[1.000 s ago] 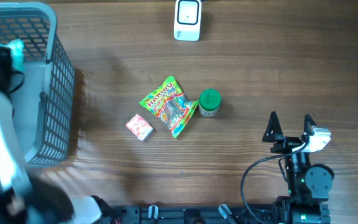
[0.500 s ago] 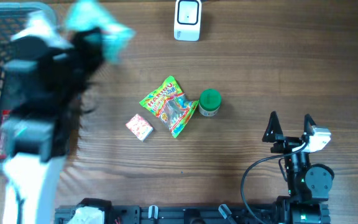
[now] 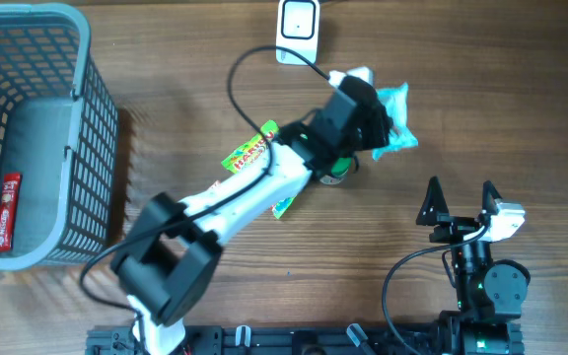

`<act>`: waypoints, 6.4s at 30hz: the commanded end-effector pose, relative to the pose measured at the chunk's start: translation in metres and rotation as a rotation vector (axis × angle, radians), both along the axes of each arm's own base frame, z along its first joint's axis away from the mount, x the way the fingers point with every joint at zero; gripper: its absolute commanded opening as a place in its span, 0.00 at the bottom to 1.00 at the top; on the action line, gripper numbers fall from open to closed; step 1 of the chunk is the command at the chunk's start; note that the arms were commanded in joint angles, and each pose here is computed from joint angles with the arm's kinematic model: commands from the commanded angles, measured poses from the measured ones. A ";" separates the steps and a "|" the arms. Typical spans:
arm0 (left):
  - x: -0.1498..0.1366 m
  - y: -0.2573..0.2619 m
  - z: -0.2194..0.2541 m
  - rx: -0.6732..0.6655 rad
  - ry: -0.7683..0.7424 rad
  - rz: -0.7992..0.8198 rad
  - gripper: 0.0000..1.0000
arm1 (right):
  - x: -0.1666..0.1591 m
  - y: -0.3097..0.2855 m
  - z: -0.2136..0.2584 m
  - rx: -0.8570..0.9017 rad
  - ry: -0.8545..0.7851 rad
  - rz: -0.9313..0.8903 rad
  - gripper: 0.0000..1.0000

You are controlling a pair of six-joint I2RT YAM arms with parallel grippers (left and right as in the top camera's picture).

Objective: Scan the item barcode
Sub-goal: 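Place the wipes pack on the table right of the bottle, then reach into the basket and grasp the red Nescafe stick, then lift the Nescafe stick out of the basket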

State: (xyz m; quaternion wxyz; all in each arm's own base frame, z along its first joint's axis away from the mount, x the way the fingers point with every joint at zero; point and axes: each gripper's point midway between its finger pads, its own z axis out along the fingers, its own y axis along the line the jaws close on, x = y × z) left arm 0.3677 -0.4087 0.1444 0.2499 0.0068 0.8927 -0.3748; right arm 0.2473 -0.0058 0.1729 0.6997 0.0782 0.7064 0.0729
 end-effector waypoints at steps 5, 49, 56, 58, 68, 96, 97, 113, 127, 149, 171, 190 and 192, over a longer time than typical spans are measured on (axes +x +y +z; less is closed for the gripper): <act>-0.018 -0.023 -0.063 0.079 0.055 -0.068 0.04 | 0.000 -0.001 0.000 -0.011 -0.003 -0.006 1.00; -0.034 0.292 0.240 0.331 -0.420 0.678 0.78 | 0.000 -0.001 0.000 -0.012 -0.003 -0.006 1.00; -0.102 0.510 0.261 0.354 -0.312 1.373 1.00 | 0.000 -0.001 0.000 -0.011 -0.003 -0.006 1.00; -0.115 0.547 0.247 0.380 -0.244 1.490 1.00 | 0.000 -0.001 0.000 -0.012 -0.003 -0.006 1.00; -0.100 0.644 0.123 0.725 0.088 1.394 0.98 | 0.000 -0.001 0.000 -0.011 -0.003 -0.006 1.00; -0.114 0.722 -0.082 1.287 0.690 1.050 0.04 | 0.000 -0.001 0.000 -0.011 -0.003 -0.006 1.00; -0.114 0.725 -0.082 1.309 0.690 1.045 0.04 | 0.000 -0.001 0.000 -0.011 -0.003 -0.006 0.99; -0.114 0.734 -0.117 1.192 0.662 0.940 0.04 | 0.000 -0.001 0.000 -0.011 -0.003 -0.006 1.00; -0.082 0.664 -0.168 0.783 0.609 0.734 0.04 | 0.000 -0.001 0.000 -0.012 -0.003 -0.006 1.00; 0.001 0.580 -0.055 0.873 0.205 0.596 1.00 | 0.000 -0.001 0.000 -0.011 -0.003 -0.006 1.00; -0.020 0.543 -0.146 0.835 0.319 0.082 0.98 | 0.000 -0.001 0.000 -0.011 -0.003 -0.006 1.00; 0.012 0.600 -0.019 0.872 0.168 0.549 0.04 | 0.000 -0.001 0.000 -0.011 -0.003 -0.006 1.00; 0.014 0.605 0.037 0.831 0.071 0.690 0.04 | 0.000 -0.001 0.000 -0.011 -0.003 -0.006 1.00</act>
